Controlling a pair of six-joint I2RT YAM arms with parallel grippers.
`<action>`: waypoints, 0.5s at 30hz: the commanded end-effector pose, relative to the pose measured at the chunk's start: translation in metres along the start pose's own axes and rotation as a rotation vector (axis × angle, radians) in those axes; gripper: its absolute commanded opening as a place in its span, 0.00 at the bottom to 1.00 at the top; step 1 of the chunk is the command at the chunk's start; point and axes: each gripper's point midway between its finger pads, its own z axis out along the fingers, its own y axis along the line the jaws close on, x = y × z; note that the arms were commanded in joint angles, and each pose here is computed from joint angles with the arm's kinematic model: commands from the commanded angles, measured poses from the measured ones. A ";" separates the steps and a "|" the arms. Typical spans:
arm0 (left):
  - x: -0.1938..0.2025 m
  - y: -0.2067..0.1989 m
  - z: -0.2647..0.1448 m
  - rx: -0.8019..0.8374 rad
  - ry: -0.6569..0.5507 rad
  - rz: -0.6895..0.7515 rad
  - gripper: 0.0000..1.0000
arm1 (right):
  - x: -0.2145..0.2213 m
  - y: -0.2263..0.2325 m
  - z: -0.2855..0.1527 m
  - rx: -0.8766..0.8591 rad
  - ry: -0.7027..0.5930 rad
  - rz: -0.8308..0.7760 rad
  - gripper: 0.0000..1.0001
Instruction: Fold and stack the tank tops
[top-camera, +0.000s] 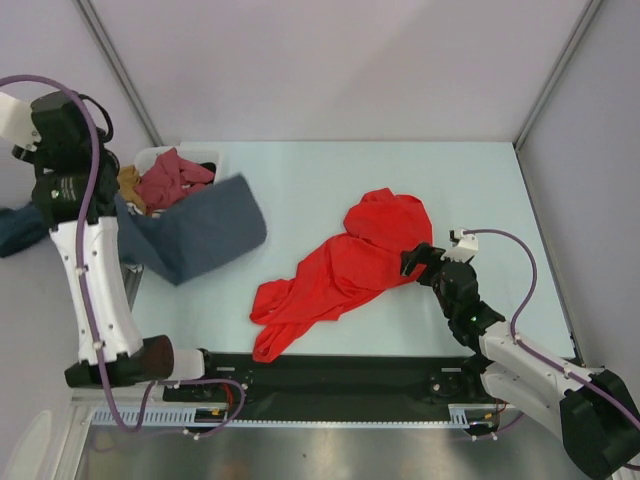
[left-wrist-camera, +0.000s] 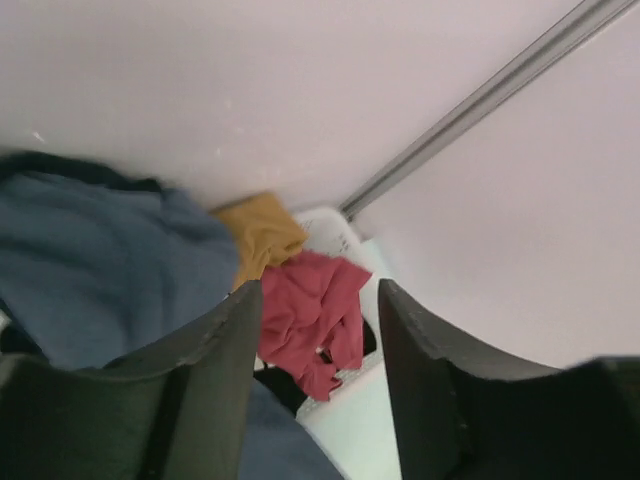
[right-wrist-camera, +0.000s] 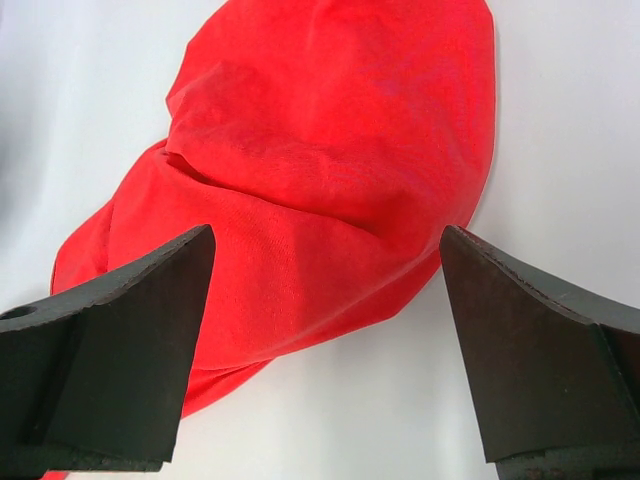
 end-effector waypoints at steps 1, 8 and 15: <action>0.047 0.008 0.025 -0.016 0.157 0.010 0.58 | -0.020 0.010 0.002 -0.023 -0.053 0.026 0.99; 0.099 -0.034 -0.013 0.346 0.336 0.048 1.00 | -0.017 0.007 0.004 -0.006 -0.044 0.016 0.99; 0.207 -0.056 -0.095 0.572 0.575 0.322 1.00 | -0.001 0.007 0.018 0.028 0.053 -0.009 0.99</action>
